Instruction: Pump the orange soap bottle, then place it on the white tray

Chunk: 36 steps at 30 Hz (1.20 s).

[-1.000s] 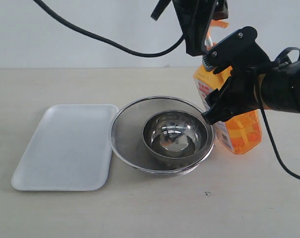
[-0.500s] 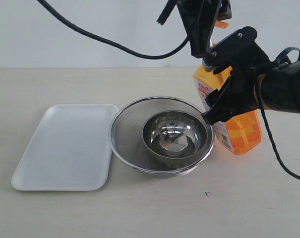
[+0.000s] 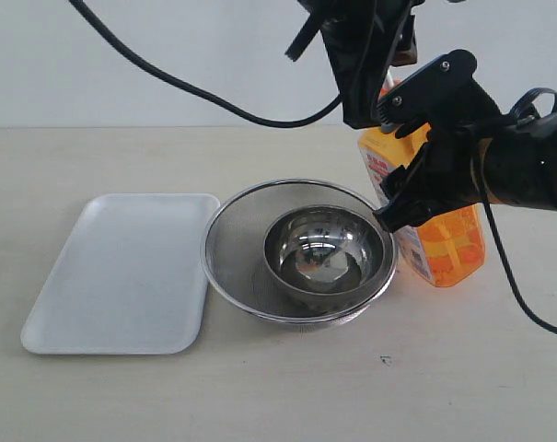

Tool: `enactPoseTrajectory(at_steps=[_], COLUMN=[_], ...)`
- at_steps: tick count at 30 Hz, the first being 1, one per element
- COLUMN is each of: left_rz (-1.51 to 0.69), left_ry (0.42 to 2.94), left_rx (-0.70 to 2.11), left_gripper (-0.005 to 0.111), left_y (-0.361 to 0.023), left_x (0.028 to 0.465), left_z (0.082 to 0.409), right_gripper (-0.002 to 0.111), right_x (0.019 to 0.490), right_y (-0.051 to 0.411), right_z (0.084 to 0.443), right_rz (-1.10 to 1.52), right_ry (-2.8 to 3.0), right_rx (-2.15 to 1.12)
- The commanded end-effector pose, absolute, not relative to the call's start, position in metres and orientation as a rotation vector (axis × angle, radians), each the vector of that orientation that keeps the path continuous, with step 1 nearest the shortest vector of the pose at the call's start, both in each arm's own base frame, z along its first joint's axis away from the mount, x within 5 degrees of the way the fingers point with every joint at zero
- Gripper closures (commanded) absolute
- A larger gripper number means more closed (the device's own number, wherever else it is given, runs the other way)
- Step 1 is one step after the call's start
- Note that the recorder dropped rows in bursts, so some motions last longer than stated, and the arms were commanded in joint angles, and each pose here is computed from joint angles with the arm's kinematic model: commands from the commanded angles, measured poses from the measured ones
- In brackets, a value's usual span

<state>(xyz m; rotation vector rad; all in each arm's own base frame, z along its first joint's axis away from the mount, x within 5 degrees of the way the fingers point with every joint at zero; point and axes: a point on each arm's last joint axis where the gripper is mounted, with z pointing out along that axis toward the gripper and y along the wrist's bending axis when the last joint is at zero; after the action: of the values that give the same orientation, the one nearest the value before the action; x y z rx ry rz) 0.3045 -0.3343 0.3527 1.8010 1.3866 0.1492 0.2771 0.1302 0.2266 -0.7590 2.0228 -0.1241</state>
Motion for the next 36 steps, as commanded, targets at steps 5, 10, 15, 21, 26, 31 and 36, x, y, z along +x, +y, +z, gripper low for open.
enactPoseTrajectory(at_steps=[5, 10, 15, 21, 26, 31, 36], left_rz=[0.158, 0.169, 0.204, 0.228, 0.232, 0.242, 0.244], left_ry=[1.424, 1.457, 1.467, 1.485, 1.489, 1.493, 1.492], left_rx=[1.813, 1.84, 1.842, 1.85, 1.856, 1.864, 1.864], left_gripper=[0.102, 0.102, 0.102, 0.102, 0.102, 0.102, 0.102], left_y=[-0.325, -0.321, -0.318, -0.316, -0.316, -0.315, -0.315], left_x=[0.298, 0.299, 0.301, 0.301, 0.301, 0.301, 0.301], left_z=[0.363, 0.361, 0.36, 0.359, 0.359, 0.359, 0.359], right_gripper=[0.108, 0.108, 0.108, 0.108, 0.108, 0.108, 0.108], right_x=[0.28, 0.279, 0.28, 0.28, 0.28, 0.28, 0.28], right_y=[0.128, 0.129, 0.128, 0.128, 0.128, 0.128, 0.128], right_z=[0.237, 0.237, 0.237, 0.237, 0.237, 0.237, 0.237], right_rz=[-0.165, -0.158, -0.165, -0.17, -0.17, -0.17, -0.17], right_ry=[1.976, 1.977, 1.976, 1.975, 1.975, 1.975, 1.975], right_rx=[-0.762, -0.766, -0.762, -0.764, -0.764, -0.764, -0.764])
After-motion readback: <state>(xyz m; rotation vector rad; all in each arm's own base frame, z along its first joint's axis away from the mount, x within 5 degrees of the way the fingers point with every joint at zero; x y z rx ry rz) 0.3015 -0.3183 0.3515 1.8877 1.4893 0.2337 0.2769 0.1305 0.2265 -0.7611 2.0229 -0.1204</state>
